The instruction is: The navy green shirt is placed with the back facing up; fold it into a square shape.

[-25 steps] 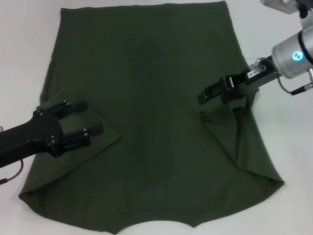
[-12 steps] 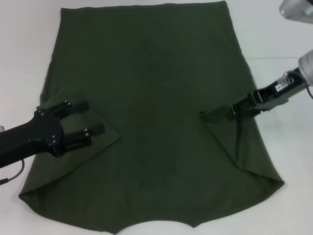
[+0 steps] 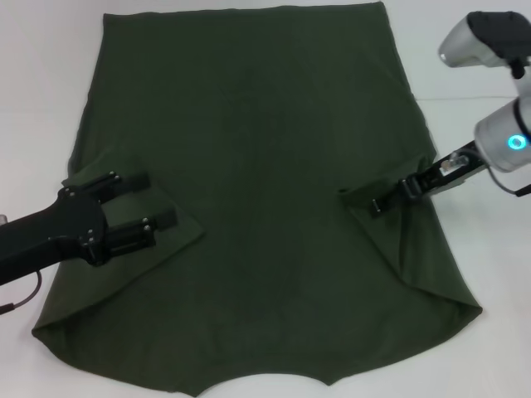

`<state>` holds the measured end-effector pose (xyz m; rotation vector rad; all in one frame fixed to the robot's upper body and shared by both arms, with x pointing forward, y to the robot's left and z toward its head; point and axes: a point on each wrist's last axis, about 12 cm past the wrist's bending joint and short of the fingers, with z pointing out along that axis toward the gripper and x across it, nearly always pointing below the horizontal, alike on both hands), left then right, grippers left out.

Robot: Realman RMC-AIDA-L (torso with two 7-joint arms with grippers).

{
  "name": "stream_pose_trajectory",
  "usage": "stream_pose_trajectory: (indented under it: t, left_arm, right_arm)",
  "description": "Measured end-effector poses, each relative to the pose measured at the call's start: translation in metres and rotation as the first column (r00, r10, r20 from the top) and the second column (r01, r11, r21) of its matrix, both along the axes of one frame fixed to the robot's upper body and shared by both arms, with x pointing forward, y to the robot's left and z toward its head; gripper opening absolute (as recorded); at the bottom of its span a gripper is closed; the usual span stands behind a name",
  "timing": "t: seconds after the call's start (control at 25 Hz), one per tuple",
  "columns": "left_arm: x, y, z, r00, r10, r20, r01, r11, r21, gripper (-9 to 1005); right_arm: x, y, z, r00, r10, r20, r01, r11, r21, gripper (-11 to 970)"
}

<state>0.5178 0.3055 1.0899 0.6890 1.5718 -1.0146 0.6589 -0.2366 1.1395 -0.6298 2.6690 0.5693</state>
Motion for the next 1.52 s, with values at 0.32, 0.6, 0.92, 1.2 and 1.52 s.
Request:
stream_pose_trajectory:
  t: [0.32, 0.6, 0.92, 1.2, 1.52]
  left_arm:
    - [0.000, 0.000, 0.000, 1.000, 0.000, -0.006, 0.000, 1.000, -0.003, 846]
    - [0.001, 0.001, 0.001, 1.000, -0.001, -0.002, 0.001, 1.000, 0.000, 846]
    - [0.001, 0.000, 0.001, 1.000, -0.002, 0.001, 0.002, 1.000, 0.001, 847]
    - [0.000, -0.001, 0.000, 1.000, -0.006, -0.005, 0.006, 1.000, -0.008, 847]
    - [-0.001, -0.001, 0.000, 0.999, -0.010, -0.031, 0.009, 1.000, -0.025, 847]
  right_arm:
    - [-0.004, 0.032, 0.003, 0.996, 0.088, -0.014, -0.087, 0.994, 0.066, 897]
    - [-0.006, 0.034, 0.019, 0.992, 0.101, -0.074, -0.092, 0.990, 0.111, 898]
    - [0.001, -0.012, 0.024, 0.997, -0.052, -0.049, 0.057, 0.993, 0.101, 898]
    - [0.000, -0.021, 0.018, 0.996, -0.085, 0.000, 0.083, 0.981, 0.175, 897]
    - [-0.005, -0.033, 0.015, 0.993, -0.121, 0.003, 0.116, 0.960, 0.254, 898]
